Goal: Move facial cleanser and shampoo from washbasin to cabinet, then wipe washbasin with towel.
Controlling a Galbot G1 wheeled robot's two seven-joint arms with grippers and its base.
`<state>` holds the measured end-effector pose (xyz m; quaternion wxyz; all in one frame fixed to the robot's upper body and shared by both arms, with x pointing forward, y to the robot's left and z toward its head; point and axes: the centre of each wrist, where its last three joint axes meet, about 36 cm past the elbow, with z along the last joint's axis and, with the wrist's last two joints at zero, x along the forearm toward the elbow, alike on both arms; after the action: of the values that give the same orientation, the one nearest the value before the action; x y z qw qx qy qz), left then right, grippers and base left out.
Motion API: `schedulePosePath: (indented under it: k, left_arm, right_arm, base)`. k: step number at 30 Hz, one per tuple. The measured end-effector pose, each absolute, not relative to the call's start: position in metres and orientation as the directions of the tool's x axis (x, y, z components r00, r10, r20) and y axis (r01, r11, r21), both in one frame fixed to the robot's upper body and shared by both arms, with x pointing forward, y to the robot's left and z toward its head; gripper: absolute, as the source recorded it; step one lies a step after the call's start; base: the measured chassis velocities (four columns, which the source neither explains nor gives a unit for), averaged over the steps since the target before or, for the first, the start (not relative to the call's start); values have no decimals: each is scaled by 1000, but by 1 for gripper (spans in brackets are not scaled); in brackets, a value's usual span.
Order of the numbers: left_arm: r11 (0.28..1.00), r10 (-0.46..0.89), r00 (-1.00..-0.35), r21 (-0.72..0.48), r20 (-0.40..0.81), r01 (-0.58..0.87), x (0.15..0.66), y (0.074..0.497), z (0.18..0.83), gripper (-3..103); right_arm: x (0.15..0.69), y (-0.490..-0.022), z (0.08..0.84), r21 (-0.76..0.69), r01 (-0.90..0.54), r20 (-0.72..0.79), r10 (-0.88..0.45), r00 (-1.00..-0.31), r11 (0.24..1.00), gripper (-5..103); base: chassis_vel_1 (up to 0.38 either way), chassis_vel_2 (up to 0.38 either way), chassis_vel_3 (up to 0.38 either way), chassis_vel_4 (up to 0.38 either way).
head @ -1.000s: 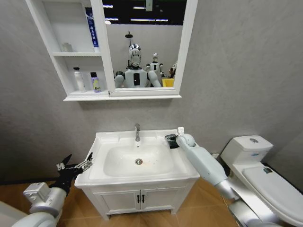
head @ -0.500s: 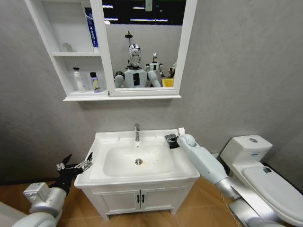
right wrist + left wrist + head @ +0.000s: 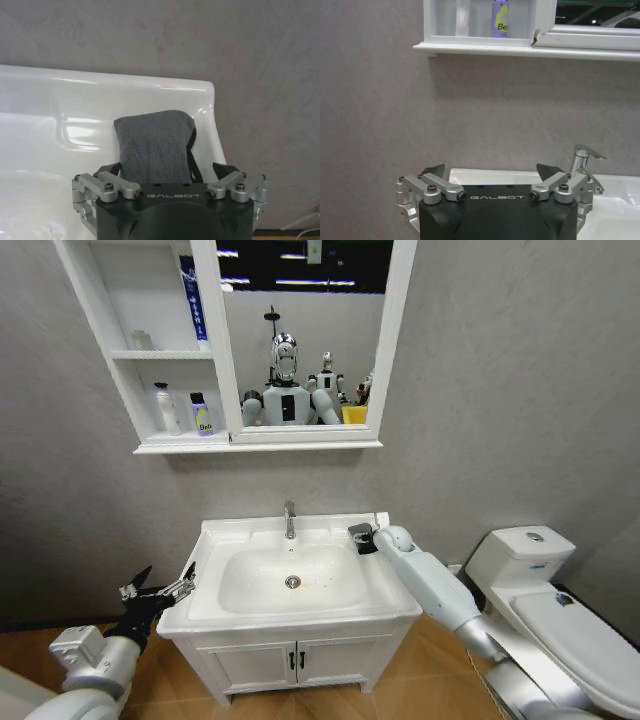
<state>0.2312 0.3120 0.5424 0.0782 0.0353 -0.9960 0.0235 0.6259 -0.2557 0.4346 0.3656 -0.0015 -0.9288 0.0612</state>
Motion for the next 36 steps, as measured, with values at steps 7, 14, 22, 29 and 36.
schedulePosePath:
  k: [7,14,22,29,36]
  left_arm:
    - [996,-67,-985,-41,158,-74,231,312,542,100]
    - [996,-67,-985,-41,157,-74,231,312,542,100]
    - [996,-67,-985,-41,157,-74,231,312,542,100]
    - [996,-67,-985,-41,157,-74,231,312,542,100]
    - [996,-67,-985,-41,157,-75,231,312,542,100]
  right_arm:
    - [625,-253,427,-119,-61,687,38,-726,991,76]
    - [622,-253,425,-122,-63,687,39,-725,991,54]
    - [618,-255,428,-129,-52,678,50,-733,990,20]
    - [592,-239,457,-101,-41,626,31,-779,994,3]
    - [550,-195,485,-45,-97,584,-52,-810,994,3]
  base:
    - [0,0,0,0]
    - [0,0,0,0]
    - [0,0,0,0]
    - [0,0,0,0]
    - [0,0,0,0]
